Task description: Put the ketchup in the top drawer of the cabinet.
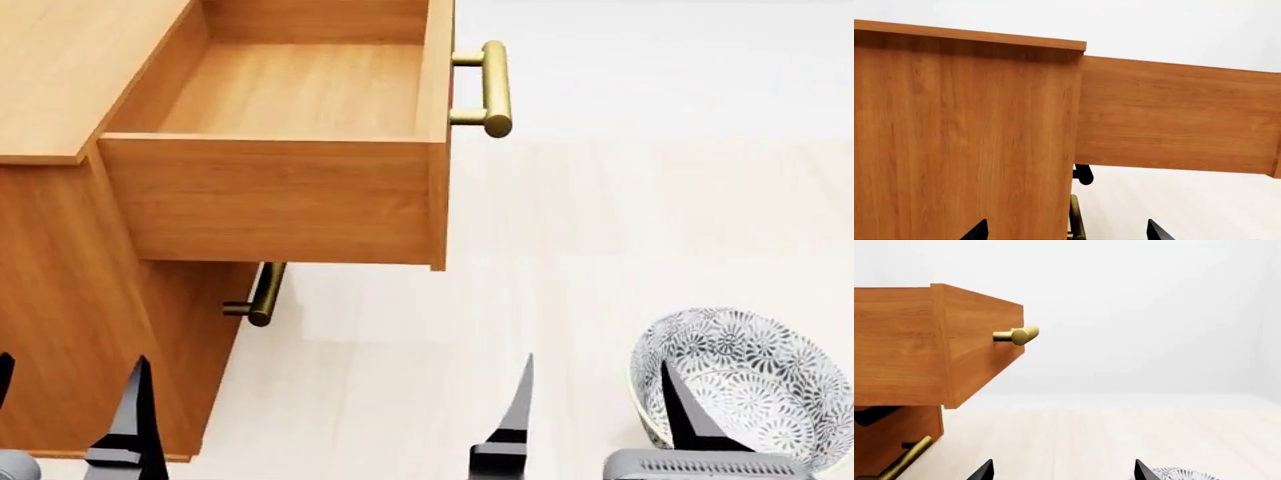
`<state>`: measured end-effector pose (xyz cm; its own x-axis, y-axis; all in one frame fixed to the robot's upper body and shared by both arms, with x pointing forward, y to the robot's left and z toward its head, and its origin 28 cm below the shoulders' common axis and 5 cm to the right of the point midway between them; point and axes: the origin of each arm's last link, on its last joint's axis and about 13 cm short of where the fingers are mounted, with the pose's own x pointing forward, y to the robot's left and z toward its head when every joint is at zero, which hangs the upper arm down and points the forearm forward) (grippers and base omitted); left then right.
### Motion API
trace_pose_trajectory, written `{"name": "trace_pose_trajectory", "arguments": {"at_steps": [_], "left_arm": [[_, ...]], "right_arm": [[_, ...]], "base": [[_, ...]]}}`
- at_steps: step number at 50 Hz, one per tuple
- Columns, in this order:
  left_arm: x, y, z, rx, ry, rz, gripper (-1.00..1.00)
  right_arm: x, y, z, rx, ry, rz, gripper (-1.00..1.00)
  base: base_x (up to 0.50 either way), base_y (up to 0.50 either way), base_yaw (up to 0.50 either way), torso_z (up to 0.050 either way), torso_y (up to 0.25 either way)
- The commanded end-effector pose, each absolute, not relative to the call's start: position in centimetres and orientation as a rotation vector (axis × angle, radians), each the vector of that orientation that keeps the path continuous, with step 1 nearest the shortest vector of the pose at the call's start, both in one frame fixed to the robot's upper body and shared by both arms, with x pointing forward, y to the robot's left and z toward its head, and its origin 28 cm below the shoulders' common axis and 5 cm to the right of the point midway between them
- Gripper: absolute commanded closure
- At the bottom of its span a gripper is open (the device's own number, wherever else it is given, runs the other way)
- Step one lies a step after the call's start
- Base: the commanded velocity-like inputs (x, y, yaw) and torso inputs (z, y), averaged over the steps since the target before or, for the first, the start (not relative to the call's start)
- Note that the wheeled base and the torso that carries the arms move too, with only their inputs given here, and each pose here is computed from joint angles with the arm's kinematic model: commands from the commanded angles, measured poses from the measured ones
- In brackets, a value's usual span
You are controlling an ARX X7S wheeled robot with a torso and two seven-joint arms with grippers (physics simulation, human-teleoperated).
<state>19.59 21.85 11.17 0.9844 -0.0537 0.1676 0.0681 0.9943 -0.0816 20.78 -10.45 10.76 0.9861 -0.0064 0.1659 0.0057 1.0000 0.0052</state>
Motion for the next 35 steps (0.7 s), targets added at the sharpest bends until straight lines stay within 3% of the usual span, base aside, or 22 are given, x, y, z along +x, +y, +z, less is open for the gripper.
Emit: {"name": "trace_pose_trajectory", "arguments": {"at_steps": [1, 35], "left_arm": [[19.6, 21.9, 11.1, -0.084, -0.166, -0.058, -1.00], [19.6, 21.5, 11.3, -0.096, -0.159, -0.049, -1.00]], "right_arm": [[20.7, -11.6, 11.8, -0.028, -0.191, -0.015, -1.00], [21.4, -20.3, 12.7, -0.112, -0.156, -0.038, -1.00]], "base": [[0.00, 0.00, 0.00, 0.000, 0.000], [0.00, 0.00, 0.00, 0.000, 0.000]]}}
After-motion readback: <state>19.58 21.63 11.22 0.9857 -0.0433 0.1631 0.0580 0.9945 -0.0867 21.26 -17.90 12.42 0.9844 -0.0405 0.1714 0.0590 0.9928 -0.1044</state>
